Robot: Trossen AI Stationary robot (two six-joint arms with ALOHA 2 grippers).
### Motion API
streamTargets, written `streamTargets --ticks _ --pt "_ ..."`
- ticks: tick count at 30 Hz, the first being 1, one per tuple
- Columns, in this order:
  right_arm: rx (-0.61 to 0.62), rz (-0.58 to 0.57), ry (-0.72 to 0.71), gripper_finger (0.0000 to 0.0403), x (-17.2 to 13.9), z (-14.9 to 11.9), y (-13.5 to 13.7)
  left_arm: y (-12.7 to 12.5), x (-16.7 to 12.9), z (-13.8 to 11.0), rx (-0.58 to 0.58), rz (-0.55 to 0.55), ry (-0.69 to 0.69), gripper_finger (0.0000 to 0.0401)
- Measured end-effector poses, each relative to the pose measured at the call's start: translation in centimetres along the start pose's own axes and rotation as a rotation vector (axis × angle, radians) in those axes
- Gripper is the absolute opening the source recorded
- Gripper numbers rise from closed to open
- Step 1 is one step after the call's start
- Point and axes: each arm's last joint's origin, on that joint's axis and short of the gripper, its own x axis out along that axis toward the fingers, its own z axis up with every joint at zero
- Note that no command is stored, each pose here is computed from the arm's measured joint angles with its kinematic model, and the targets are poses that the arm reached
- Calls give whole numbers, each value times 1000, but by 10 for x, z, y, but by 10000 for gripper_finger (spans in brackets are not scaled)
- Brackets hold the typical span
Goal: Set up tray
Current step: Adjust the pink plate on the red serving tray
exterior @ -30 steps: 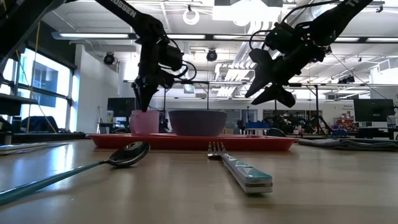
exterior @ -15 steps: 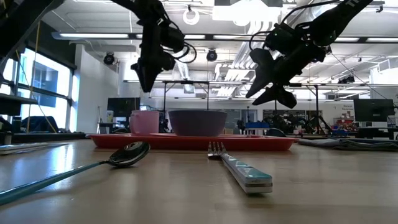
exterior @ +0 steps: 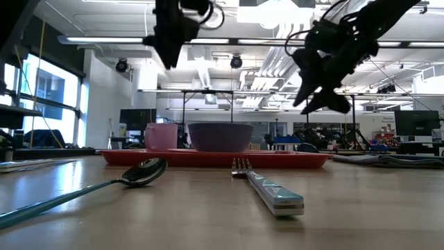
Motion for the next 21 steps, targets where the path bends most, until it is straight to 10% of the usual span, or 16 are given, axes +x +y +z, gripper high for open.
streamTargets --ticks 13,21 --pt "-59 -214 33 137 21 -6 -10 -85 -49 -48 -156 -237 -183 152" --pt "17 -201 93 137 52 -15 -4 -84 -101 -53 -53 -308 -408 152"
